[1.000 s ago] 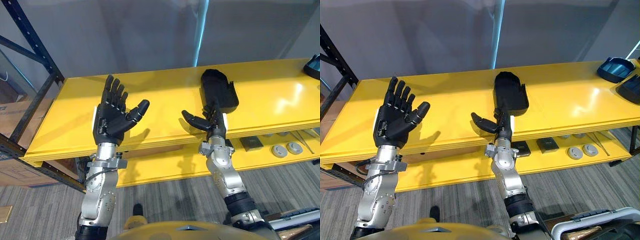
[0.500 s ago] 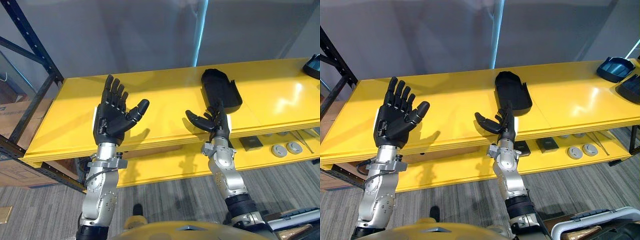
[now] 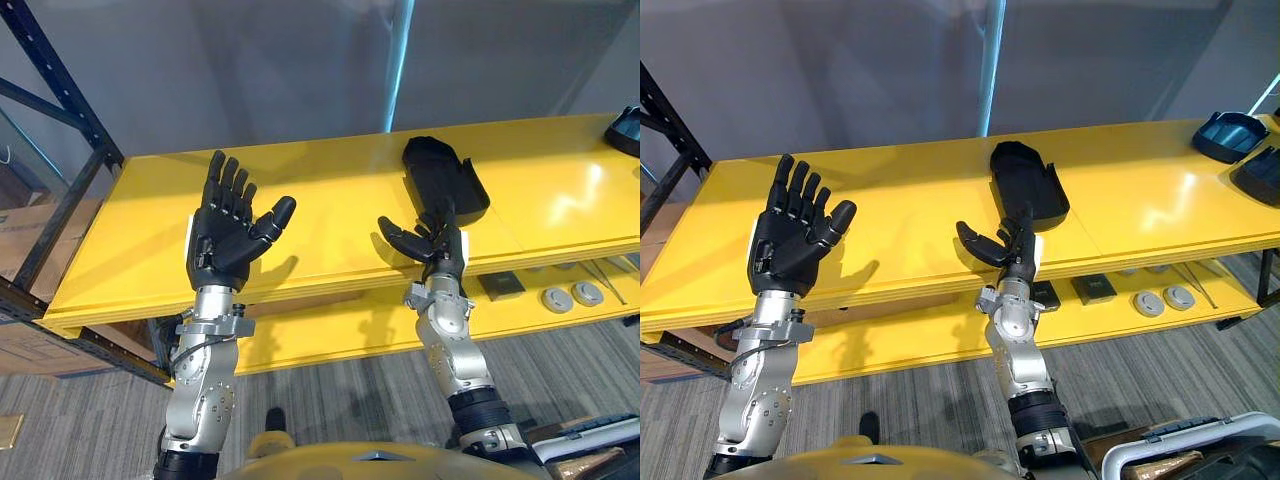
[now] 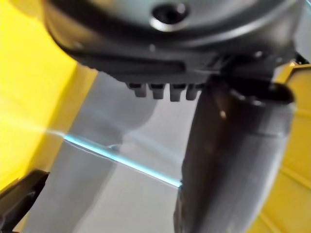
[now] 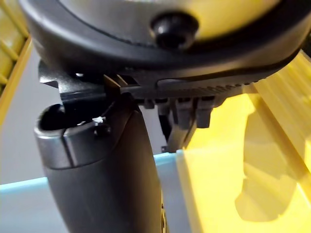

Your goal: Walk over and take three plastic housings, then place them on the shelf

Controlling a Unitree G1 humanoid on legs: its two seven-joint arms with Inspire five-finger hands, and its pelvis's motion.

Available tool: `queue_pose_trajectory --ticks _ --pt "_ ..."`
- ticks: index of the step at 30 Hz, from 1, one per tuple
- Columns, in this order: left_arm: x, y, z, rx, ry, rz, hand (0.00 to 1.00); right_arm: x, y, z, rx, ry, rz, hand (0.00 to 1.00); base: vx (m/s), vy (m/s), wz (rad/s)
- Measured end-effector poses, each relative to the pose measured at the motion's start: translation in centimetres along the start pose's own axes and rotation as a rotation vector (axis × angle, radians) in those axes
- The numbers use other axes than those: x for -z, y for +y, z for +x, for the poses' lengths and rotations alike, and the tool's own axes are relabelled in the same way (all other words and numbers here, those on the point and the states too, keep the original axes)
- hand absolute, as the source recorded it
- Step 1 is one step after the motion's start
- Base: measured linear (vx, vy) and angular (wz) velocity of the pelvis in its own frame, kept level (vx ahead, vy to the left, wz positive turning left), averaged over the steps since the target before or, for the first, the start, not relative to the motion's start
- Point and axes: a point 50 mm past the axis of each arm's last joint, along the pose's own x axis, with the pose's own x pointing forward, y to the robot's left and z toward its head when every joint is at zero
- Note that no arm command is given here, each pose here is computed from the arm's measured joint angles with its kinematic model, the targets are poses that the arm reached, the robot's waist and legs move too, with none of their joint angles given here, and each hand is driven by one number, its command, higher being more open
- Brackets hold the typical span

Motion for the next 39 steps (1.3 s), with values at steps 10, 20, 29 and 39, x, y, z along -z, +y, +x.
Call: queue_pose_trajectory --ticks 10,20,29,39 --pt "0.0 0.0 0.0 0.001 0.001 -0.002 1.00 -0.1 0.1 0.0 -0.028 -0.011 0.016 1.00 0.00 0.000 0.00" --pt "0.2 0.8 -1.2 -0.033 0.028 0.013 1.00 -3.6 -0.9 -2.3 -0.412 -0.131 0.110 1.00 0.00 0.000 0.00" --pt "-2.9 2.4 -3.1 -0.125 -0.058 0.079 1.00 -4.0 -7.1 -7.1 -0.338 -0.124 0.121 1.00 0.00 -0.004 -0.12" --pt "-3.3 2.2 -3.8 -0.174 -0.086 0.041 1.00 -3.1 -9.5 -8.5 -0.286 -0.068 0.065 1.00 0.01 -0.005 -0.16"
